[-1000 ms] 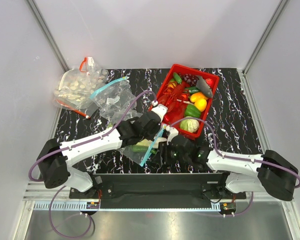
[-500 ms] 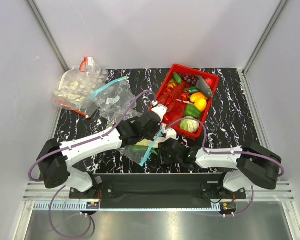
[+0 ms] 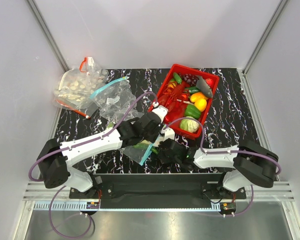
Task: Place the food in the zip-top bag and seal the zipper
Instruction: Place the fake vegetable in the zipper food storage bag.
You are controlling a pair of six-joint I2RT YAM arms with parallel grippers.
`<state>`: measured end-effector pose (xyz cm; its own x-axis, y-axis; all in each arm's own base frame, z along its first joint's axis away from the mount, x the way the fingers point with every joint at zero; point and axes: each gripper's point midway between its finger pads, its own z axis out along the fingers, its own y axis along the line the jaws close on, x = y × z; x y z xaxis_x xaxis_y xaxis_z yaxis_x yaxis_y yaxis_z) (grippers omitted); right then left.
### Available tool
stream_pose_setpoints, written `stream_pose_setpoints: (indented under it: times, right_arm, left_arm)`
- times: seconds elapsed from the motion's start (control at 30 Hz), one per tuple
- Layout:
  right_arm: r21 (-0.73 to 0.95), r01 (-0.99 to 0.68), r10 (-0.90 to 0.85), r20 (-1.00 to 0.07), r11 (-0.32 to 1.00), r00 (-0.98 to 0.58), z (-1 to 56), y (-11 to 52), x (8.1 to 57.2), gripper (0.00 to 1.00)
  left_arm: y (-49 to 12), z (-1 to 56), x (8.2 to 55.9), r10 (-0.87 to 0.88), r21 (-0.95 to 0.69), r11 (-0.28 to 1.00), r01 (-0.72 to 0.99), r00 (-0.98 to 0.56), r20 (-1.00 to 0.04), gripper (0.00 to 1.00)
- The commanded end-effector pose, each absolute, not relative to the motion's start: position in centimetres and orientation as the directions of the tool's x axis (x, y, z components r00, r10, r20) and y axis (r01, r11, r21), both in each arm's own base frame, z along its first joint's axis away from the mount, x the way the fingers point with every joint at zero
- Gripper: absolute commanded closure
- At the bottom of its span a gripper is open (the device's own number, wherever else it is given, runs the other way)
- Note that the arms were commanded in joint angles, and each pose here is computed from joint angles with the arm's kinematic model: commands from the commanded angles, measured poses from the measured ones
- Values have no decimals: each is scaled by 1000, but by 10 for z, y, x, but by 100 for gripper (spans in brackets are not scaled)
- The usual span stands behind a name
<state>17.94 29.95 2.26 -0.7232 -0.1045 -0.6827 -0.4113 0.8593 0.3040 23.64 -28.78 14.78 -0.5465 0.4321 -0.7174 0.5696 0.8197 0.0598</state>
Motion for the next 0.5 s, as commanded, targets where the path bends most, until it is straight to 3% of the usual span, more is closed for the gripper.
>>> stream_pose_setpoints:
  times: [0.0, 0.47]
  right_arm:
    - [340, -368, 0, -734, 865, -679, 50, 296, 189, 100]
    - [393, -311, 109, -753, 865, -648, 64, 297, 200, 100]
  left_arm:
    - [-298, 150, 230, 444, 53, 795, 604, -521, -729, 51]
    - [-311, 115, 242, 543, 167, 783, 599, -527, -653, 48]
